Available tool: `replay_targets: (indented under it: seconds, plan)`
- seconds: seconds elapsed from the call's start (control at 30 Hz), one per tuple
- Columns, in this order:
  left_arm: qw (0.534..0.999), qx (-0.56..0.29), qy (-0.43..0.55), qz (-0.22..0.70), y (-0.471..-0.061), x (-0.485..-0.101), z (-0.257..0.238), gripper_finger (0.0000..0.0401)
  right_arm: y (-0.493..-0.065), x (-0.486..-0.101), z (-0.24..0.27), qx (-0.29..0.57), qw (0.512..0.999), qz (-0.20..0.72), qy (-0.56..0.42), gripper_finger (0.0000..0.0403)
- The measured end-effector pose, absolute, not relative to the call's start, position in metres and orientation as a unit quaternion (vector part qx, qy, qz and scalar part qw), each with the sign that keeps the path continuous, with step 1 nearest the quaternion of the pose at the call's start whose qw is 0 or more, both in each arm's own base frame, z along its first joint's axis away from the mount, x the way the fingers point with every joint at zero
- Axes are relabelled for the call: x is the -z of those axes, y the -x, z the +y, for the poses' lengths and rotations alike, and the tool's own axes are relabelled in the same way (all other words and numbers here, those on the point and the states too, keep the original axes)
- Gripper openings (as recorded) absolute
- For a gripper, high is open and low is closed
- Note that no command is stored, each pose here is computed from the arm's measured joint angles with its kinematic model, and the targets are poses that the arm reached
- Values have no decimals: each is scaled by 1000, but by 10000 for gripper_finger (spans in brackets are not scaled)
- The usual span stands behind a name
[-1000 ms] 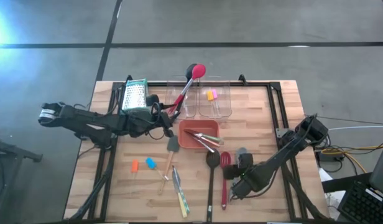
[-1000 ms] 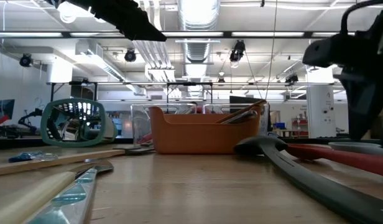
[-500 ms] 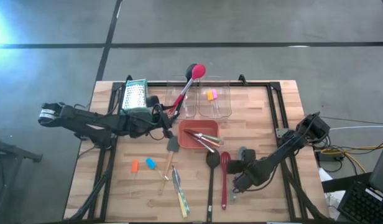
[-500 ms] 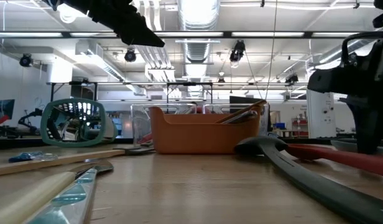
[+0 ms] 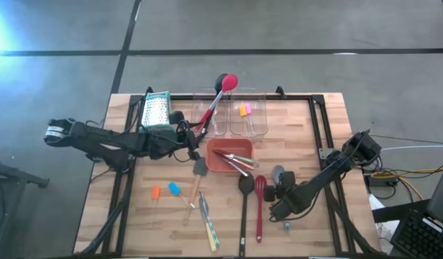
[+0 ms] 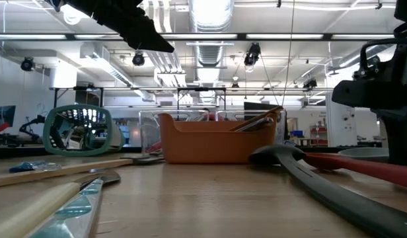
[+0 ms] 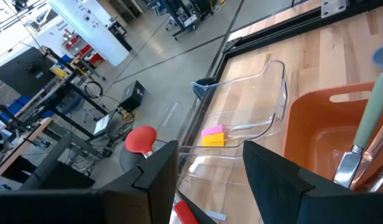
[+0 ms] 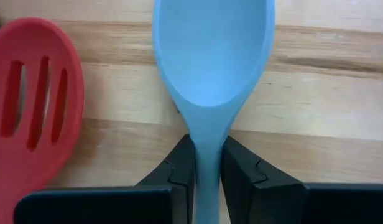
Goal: Pick & Place Kitchen Items
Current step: Put the blue serving spoon into the left transparent bin
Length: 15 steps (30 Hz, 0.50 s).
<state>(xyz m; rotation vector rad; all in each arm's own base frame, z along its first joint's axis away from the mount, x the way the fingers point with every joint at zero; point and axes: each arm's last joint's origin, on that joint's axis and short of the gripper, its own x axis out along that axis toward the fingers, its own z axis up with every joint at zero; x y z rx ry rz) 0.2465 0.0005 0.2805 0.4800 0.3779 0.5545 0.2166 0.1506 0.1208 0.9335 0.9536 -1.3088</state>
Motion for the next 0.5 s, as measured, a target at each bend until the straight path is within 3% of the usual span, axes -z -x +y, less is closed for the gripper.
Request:
replay_targets:
  seconds: [0.33, 0.5]
  plan:
    - [922, -274, -211, 177, -247, -281, 0, 186, -225, -181, 160, 591, 593, 459, -296, 42]
    - [930, -276, -164, 177, -246, -277, 0, 186, -231, -220, 167, 582, 635, 438, -256, 42]
